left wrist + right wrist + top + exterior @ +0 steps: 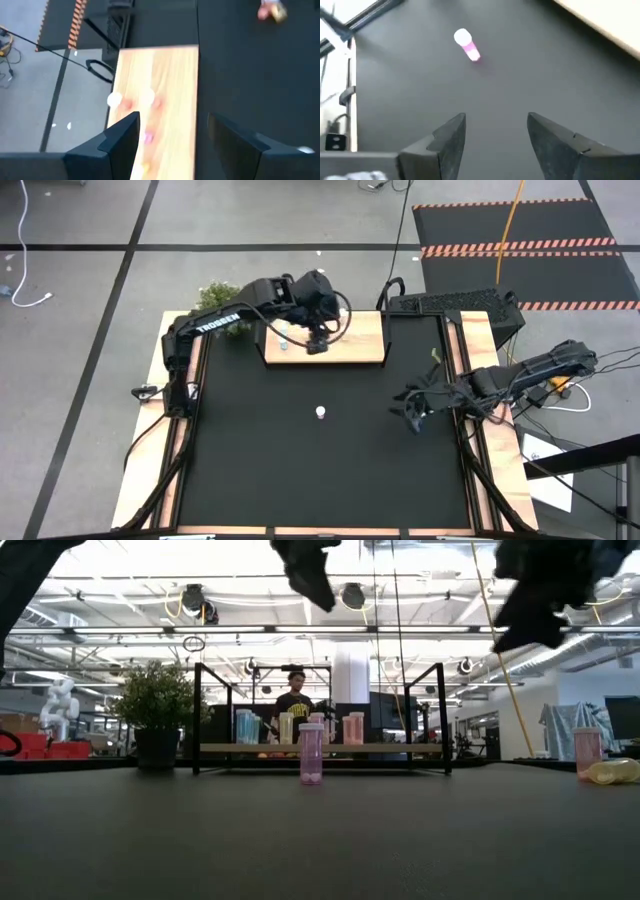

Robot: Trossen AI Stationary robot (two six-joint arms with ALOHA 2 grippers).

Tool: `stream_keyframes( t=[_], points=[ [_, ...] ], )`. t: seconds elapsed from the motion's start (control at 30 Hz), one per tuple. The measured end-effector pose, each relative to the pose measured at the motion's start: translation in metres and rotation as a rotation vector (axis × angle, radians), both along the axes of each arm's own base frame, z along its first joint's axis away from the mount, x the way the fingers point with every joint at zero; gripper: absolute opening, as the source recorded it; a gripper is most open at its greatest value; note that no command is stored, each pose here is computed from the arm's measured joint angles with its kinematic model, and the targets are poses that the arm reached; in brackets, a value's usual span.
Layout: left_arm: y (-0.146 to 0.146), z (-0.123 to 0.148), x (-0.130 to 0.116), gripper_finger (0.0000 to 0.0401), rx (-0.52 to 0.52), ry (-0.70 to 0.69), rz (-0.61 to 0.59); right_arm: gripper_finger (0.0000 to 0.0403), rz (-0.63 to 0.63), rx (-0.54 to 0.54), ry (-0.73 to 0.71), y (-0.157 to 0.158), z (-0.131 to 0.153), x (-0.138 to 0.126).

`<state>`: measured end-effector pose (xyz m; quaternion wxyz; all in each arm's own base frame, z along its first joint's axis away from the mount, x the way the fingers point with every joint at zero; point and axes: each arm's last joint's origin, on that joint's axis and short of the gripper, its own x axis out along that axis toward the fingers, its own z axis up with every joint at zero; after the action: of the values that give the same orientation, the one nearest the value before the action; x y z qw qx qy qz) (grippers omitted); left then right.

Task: Pick and place medicine bottles onto shelf by color
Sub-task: Put the yellow pill bottle on the shelf

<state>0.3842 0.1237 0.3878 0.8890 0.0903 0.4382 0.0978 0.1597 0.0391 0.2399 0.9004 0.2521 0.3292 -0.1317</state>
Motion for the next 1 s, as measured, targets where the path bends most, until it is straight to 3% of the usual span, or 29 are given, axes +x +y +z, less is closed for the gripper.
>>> stream_keyframes(
  t=[0.23, 0.47, 0.6, 0.83, 1.0],
  points=[
    [0.016, 0.008, -0.022, 0.0228, 0.007, 0.052, 0.027, 0.0205, 0.161, -0.242, -0.046, 0.002, -0.017, 0.049],
    [0.023, 0.01, -0.038, 0.0227, -0.008, 0.114, 0.043, 0.0205, 0.201, -0.375, -0.084, -0.007, -0.039, 0.088],
    [0.015, 0.015, -0.051, 0.0227, -0.06, 0.162, 0.079, 0.0205, 0.277, -0.382, -0.138, -0.009, -0.048, 0.104],
    [-0.015, 0.025, -0.058, 0.0227, -0.219, 0.111, 0.242, 0.0205, 0.331, -0.394, -0.153, -0.005, -0.059, 0.113],
    [-0.041, 0.028, -0.049, 0.0228, -0.229, 0.076, 0.187, 0.0205, 0.183, -0.192, -0.173, -0.005, -0.041, 0.1]
  ],
)
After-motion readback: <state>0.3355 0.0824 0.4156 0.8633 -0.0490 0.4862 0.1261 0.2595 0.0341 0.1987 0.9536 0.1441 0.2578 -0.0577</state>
